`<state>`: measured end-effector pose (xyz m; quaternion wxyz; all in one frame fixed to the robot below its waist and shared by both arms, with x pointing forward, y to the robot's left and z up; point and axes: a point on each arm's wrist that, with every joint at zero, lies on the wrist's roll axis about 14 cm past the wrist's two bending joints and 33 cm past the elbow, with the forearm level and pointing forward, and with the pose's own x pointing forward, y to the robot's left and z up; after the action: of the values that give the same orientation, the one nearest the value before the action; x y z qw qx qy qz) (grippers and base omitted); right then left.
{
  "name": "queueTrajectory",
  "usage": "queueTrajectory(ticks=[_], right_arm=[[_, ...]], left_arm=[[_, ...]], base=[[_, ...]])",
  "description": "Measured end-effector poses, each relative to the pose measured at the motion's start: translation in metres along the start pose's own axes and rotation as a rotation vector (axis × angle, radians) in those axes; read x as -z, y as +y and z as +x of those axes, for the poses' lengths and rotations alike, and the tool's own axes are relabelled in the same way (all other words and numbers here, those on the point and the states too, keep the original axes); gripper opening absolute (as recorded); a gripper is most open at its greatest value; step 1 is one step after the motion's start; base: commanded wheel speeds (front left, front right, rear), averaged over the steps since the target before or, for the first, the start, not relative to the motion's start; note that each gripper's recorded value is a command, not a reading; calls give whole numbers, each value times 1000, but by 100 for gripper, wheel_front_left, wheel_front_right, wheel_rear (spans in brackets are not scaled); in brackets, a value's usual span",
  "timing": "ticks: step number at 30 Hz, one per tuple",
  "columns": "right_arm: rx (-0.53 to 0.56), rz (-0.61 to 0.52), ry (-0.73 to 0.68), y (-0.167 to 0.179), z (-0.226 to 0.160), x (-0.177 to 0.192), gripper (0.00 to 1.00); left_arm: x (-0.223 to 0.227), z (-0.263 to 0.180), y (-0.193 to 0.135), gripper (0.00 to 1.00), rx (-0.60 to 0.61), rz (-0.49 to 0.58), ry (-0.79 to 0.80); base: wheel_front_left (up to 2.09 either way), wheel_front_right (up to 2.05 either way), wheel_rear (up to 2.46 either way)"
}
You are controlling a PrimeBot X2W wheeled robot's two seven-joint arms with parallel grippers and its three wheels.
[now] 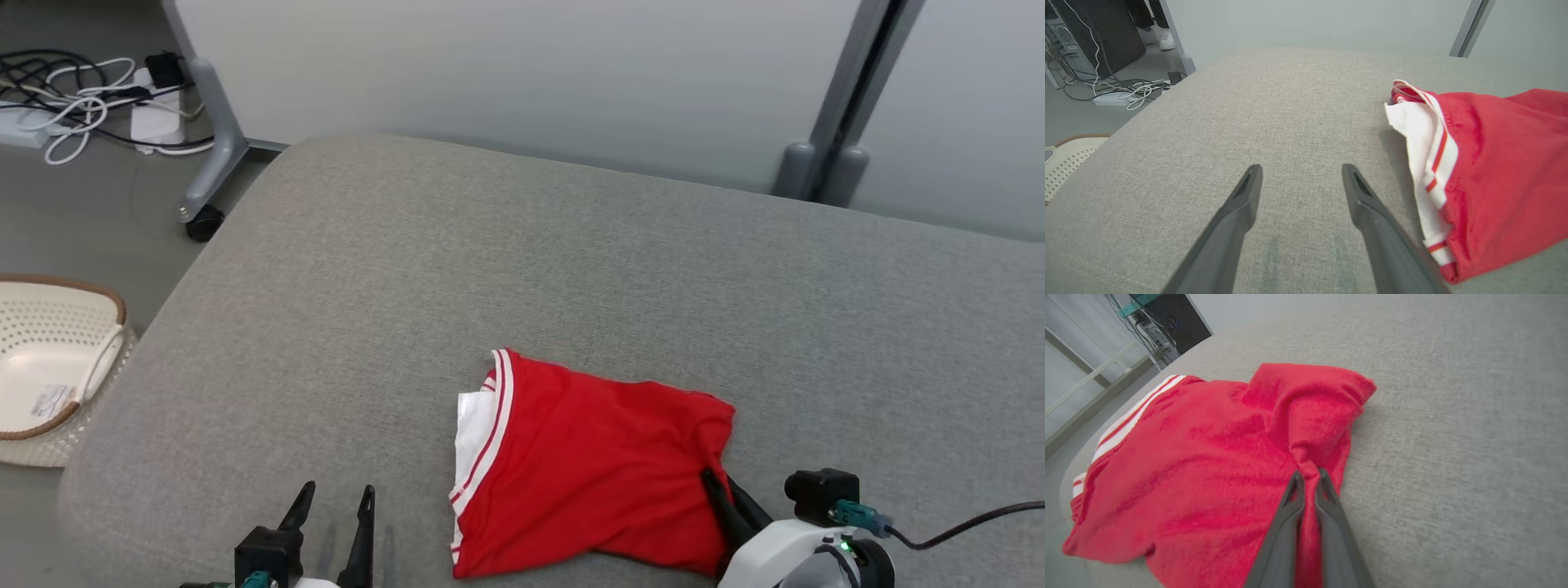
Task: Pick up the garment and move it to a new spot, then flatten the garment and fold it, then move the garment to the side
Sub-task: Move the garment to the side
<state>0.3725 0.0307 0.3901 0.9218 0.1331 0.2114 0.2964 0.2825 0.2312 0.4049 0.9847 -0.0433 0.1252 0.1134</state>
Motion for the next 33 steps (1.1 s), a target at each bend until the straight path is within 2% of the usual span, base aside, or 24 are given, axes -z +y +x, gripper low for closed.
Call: queueTrajectory(ticks=[7, 16, 25, 30, 33], right_arm=[[144, 27, -81, -43, -31, -16, 0], [394, 68, -172, -107, -102, -19, 0], [580, 109, -235, -141, -165, -12, 0], [633, 112, -250, -151, -180, -13, 0], [645, 77, -253, -160, -180, -22, 0]], left_arm=[[-5, 20, -47, 100, 148, 13, -3], [-15, 41, -151, 100, 448, 49, -7], [-11, 36, -245, 100, 720, 97, 7], [-3, 32, -267, 100, 784, 108, 28], [1, 36, -275, 100, 803, 111, 38]], base=[[0, 0, 0], [0, 0, 0], [0, 0, 0], [0, 0, 0], [0, 0, 0]])
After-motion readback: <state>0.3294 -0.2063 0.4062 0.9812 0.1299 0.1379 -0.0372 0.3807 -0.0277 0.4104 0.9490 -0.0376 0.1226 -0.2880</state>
